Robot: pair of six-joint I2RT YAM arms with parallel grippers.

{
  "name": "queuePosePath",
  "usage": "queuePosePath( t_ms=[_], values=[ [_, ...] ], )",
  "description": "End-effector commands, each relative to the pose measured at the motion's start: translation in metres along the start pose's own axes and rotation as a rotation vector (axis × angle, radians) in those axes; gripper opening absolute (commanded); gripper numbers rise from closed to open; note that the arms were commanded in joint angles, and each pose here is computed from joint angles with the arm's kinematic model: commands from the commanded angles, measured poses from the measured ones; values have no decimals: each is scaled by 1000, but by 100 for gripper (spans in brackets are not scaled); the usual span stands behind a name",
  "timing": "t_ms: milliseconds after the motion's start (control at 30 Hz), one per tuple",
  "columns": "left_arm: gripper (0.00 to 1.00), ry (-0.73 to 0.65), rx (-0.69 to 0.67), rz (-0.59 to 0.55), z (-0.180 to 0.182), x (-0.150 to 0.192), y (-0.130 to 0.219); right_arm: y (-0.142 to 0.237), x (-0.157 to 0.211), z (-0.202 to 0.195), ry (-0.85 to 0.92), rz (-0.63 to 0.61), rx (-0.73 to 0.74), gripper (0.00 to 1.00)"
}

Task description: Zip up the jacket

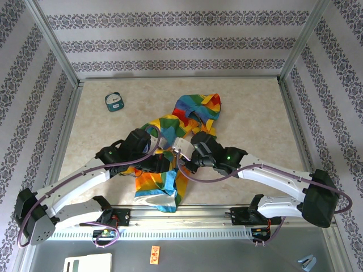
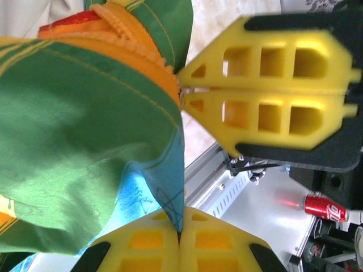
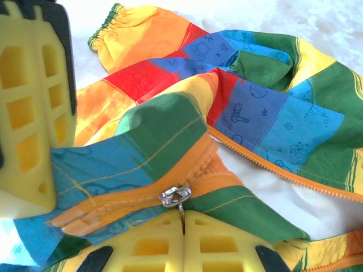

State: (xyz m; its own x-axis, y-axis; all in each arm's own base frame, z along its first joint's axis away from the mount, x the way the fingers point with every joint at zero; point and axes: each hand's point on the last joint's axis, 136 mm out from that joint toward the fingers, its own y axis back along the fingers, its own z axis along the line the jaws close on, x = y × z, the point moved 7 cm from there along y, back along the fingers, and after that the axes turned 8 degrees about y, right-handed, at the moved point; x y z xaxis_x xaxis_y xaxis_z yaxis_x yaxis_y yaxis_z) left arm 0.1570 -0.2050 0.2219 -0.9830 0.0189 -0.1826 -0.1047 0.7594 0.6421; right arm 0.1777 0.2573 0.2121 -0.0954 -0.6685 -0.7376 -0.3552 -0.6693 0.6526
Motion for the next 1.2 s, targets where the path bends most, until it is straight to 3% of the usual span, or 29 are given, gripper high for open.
queuePosePath(
  t_ms=[0, 600, 1167],
  values=[
    [0, -2, -28, 79, 1, 19, 17, 5, 2, -33, -87, 39, 157, 0],
    [0, -135, 34, 63, -19, 31, 52, 23, -31, -90, -149, -25, 273, 0],
    [0, -211, -14, 52, -26, 41, 81, 40, -31, -146, -220, -25, 401, 0]
  ],
)
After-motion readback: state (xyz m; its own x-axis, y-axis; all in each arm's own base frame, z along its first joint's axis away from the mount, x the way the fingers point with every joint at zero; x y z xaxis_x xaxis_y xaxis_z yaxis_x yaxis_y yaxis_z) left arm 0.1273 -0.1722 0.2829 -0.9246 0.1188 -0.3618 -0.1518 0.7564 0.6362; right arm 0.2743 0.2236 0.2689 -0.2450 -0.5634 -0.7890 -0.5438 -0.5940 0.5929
